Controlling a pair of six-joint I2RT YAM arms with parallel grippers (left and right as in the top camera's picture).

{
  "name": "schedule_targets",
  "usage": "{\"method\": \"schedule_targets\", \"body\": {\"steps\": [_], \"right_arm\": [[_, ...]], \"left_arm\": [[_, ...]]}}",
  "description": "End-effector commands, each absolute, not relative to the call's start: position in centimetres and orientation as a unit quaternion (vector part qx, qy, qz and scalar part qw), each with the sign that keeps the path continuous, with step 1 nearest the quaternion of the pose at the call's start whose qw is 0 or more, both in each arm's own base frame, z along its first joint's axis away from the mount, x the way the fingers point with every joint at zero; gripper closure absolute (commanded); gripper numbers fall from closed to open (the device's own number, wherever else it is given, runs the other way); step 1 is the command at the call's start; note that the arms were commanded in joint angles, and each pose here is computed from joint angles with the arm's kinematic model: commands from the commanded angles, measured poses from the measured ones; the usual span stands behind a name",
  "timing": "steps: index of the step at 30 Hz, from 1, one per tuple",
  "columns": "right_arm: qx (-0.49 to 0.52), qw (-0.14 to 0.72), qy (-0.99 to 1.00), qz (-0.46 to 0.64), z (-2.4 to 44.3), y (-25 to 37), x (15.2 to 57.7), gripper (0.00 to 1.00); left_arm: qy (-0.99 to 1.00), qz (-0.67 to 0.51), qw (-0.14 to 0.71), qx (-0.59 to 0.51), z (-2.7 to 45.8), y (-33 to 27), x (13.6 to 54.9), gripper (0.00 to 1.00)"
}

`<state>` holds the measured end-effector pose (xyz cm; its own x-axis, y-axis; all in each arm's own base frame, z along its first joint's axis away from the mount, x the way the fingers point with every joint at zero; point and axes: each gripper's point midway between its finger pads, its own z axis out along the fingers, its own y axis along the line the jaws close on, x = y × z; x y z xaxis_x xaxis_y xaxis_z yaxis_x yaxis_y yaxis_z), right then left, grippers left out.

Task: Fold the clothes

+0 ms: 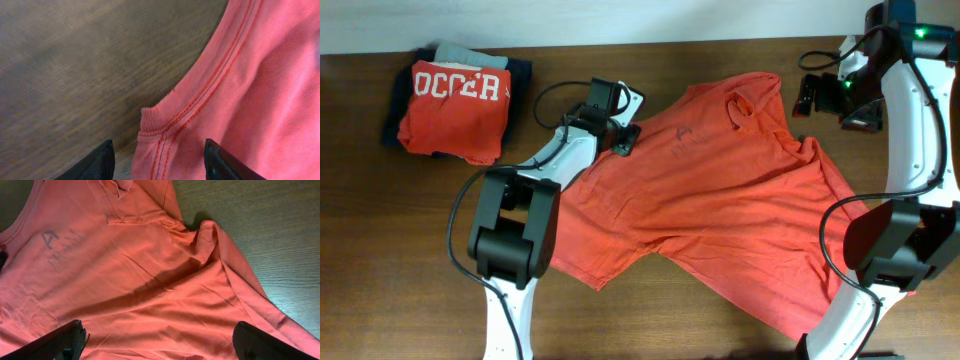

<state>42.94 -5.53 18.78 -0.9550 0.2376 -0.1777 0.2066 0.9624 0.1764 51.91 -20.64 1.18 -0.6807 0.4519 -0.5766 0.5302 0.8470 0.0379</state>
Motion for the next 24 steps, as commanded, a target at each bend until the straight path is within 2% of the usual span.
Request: {"method": "schedule_targets", "body": {"steps": [1,6,10,13,20,24], "right_arm": [[0.108,0.102,0.986,0.078,19.1,-5.5,42.7,0.01],[0.108,0.102,0.986,0.078,19.1,-5.5,42.7,0.01],[0.108,0.102,0.986,0.078,19.1,-5.5,42.7,0.01],[0.108,0.102,0.986,0.078,19.1,-5.5,42.7,0.01],[0.108,0.102,0.986,0.078,19.1,-5.5,42.7,0.01],[0.108,0.102,0.986,0.078,19.1,-5.5,42.7,0.01]], "left_arm": [[0.915,-0.058,0.291,0.273,0.1,-20.1,52.1,0.47],[0.915,-0.056,0.292,0.273,0.2,-20.1,52.2,0.56],[0.915,-0.056,0.293,0.272,0.2,-20.1,52.2,0.77],[0.916,-0.042,0.298,0.267,0.3,-19.6,52.6,0.78],[0.920,-0.015,0.307,0.242,0.5,-17.1,53.8,0.87],[0.924,-0.014,0.307,0.226,0.5,-15.8,54.2,0.98]]}}
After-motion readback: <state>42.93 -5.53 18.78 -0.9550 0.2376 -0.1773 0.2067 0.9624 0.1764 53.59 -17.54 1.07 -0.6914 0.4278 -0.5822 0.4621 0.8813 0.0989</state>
